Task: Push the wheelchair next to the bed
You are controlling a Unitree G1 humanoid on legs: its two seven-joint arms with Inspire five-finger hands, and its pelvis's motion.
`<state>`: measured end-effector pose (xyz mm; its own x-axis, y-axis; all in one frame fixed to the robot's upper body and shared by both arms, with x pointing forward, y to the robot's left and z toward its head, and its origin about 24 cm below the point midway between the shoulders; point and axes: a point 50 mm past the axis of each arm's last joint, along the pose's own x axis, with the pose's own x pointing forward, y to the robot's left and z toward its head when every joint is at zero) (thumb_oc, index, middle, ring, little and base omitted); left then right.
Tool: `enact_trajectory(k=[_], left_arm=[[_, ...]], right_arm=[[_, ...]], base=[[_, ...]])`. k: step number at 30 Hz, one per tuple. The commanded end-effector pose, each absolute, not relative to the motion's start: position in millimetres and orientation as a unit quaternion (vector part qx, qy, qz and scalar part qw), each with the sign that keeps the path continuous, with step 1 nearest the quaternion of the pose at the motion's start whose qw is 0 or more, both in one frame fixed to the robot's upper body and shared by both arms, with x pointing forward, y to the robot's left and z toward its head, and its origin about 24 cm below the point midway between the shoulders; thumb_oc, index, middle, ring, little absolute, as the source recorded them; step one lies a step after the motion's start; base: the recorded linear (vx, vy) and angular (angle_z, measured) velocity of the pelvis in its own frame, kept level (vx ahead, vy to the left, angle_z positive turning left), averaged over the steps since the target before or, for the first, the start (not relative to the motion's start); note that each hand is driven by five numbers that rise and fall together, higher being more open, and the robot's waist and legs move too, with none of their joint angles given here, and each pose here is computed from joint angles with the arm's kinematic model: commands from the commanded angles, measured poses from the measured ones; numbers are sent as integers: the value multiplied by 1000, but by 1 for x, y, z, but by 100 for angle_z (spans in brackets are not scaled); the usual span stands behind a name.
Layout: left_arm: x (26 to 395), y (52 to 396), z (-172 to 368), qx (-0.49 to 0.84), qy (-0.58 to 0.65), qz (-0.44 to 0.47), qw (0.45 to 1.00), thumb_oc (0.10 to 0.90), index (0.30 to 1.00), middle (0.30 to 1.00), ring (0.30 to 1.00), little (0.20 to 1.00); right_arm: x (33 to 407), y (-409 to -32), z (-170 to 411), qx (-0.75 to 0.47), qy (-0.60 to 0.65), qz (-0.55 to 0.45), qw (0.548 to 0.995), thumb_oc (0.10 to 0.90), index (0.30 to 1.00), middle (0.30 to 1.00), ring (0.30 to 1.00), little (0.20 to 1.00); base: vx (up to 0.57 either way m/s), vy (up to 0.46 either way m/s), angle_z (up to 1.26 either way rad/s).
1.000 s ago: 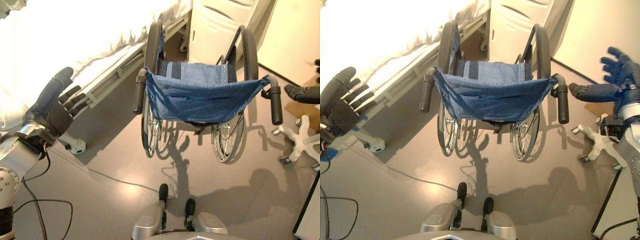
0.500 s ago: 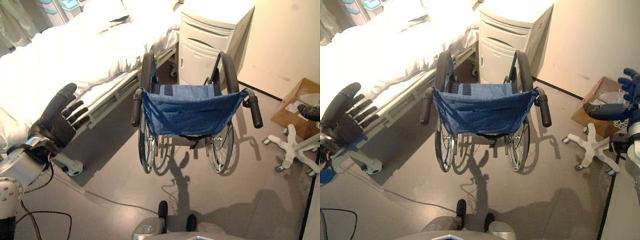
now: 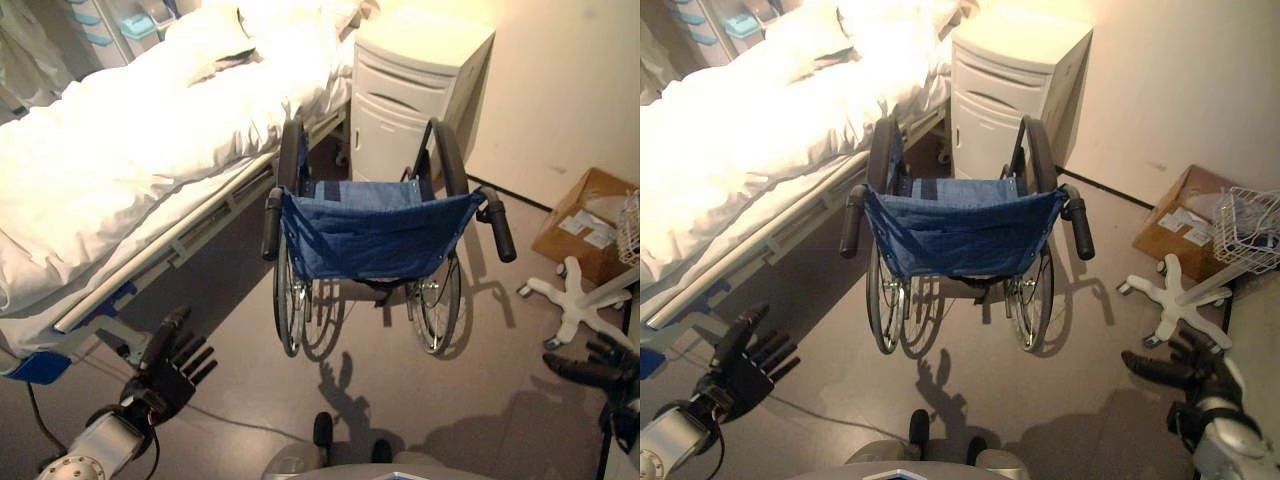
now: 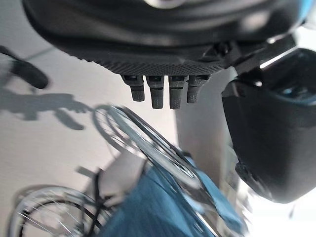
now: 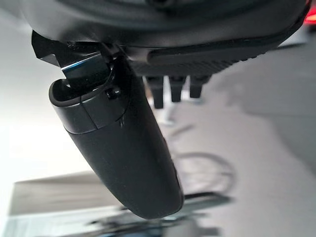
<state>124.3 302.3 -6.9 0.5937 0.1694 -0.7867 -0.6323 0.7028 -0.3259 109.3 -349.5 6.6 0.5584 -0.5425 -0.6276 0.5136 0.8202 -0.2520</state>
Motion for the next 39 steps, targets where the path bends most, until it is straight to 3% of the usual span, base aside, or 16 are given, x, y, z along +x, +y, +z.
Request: enact_trajectory(k=[1,7,17,30,39], left_arm=[[139,309,-8,-286,353,249,856,800,900,900,900,900],[125,286,-72,-233,433,248,835,800,900,900,900,900],[106,234,-147,-206,504,234,806,800,900,900,900,900],[55,224,-171,-154,610,243,738,800,900,900,900,900],[54,213,-173,-132,631,217,733,800,900,900,900,900]], right_arm=[[141,-343,4,20,279,-298,913,800,900,900,900,900],[131,-303,-66,105,367,-286,879,800,900,900,900,900],[93,-250,-148,82,533,-225,811,800,900,900,900,900],[47,-225,-171,53,646,-155,745,800,900,900,900,900],[41,-217,-174,63,671,-133,727,800,900,900,900,900]], base=[[-37,-22,-4],[-19,-11,2],[-2,2,1],[-2,3,-1],[0,0,0]])
